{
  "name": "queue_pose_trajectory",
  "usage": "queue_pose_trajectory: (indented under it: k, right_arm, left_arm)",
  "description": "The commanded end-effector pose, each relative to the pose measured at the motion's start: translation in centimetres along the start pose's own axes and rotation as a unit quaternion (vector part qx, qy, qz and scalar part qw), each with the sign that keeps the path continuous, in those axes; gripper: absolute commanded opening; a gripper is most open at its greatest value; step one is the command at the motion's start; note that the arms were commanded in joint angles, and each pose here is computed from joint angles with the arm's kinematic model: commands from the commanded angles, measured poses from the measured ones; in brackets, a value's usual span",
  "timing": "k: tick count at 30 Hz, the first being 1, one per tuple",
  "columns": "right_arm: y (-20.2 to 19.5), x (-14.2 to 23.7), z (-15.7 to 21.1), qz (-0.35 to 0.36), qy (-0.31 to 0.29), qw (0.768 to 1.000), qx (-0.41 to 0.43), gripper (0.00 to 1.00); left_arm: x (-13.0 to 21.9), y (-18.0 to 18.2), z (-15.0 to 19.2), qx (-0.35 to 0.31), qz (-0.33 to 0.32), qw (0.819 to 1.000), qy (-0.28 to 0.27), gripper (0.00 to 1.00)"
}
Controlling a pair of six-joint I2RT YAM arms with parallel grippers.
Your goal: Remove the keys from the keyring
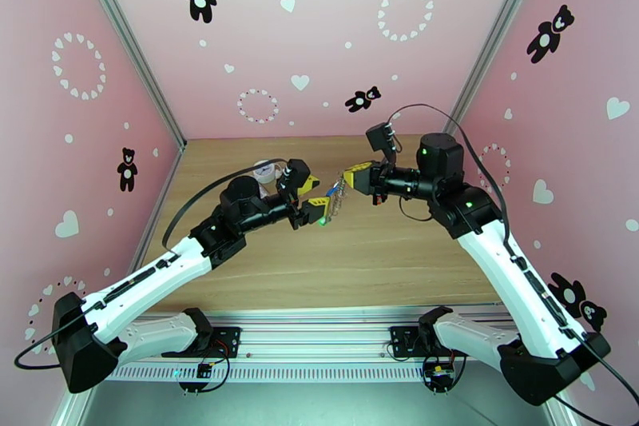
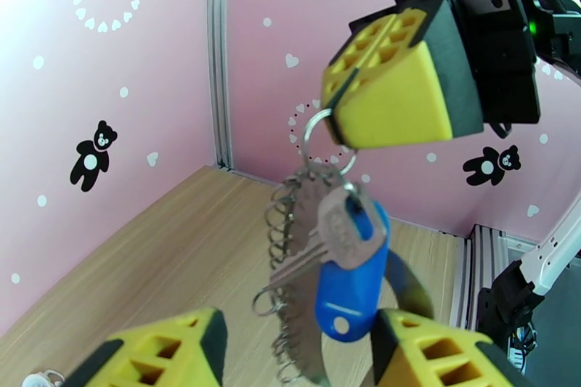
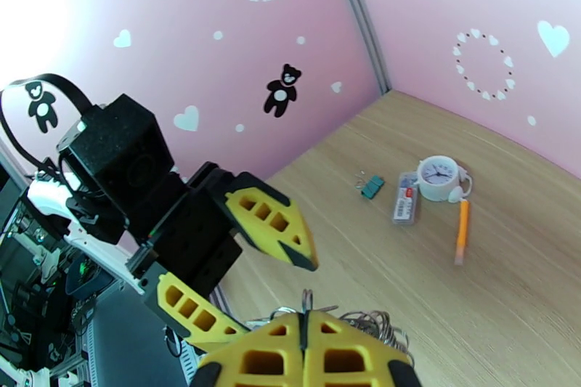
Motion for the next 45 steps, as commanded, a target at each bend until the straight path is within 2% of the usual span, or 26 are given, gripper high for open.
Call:
queue_pose_trajectory:
  k: [1,8,16,20,23,26,32,36,40,42,45]
  right_arm:
    - [0.7,-0.1,-0.7,-0.048,-0.023,0.998,0.044,0.0]
    - [0.2,-0.1,-0.6,-0.079,-0.031,0.993,0.081,0.0]
    - [0.5,-0.7,-0.3,-0.148,-0.035,0.981,0.118,0.0]
    - [0.6,-0.9,-0.2,-0.175,-0.038,0.976,0.123,0.0]
    - [0.6,-1.0,-0.2,-0.189,-0.039,0.973,0.128,0.0]
    - [0.6,-1.2,0.0,-0.199,-0.037,0.971,0.127,0.0]
    - [0.9,-0.9,0.2,-0.202,-0.036,0.969,0.135,0.0]
    - [0.9,-1.0,0.4,-0.205,-0.033,0.969,0.132,0.0]
    - [1.0,-0.8,0.5,-0.201,-0.029,0.97,0.134,0.0]
    - [0.9,-0.9,0.6,-0.197,-0.024,0.971,0.131,0.0]
    - [0.8,-1.0,0.7,-0.194,-0.02,0.973,0.125,0.0]
  left_arm:
    - [0.4,1.2,0.2,-0.034,-0.045,0.998,0.001,0.61]
    - [2.0,2.6,-0.6,-0.024,-0.024,0.999,-0.041,0.69]
    - [0.0,2.6,-1.6,-0.052,0.05,0.997,-0.027,0.69]
    - [-0.3,0.8,-2.1,-0.071,0.149,0.985,-0.044,0.69]
    - [-0.8,1.0,-2.3,-0.07,0.152,0.985,-0.047,0.68]
    - [-1.0,0.7,-2.6,-0.076,0.174,0.98,-0.057,0.64]
    - [-1.5,0.2,-2.6,-0.074,0.204,0.975,-0.055,0.48]
    - [-1.4,-0.1,-2.7,-0.076,0.222,0.97,-0.064,0.46]
    - [-1.3,-0.4,-3.0,-0.081,0.228,0.968,-0.067,0.4]
    - [-1.3,-0.3,-3.1,-0.079,0.227,0.968,-0.066,0.28]
    - [-1.5,-0.2,-3.0,-0.072,0.224,0.97,-0.061,0.21]
Point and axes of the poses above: each hand's point on the last joint's axis, 136 mm out from that joint toward the fingers, its own x axis back along the fingers, its own y axis along the line the jaws close on, z = x × y, the point moved 7 cm from there along x, back along the fingers, and after that the axes turned 8 degrees about x, right-handed, at the moved point
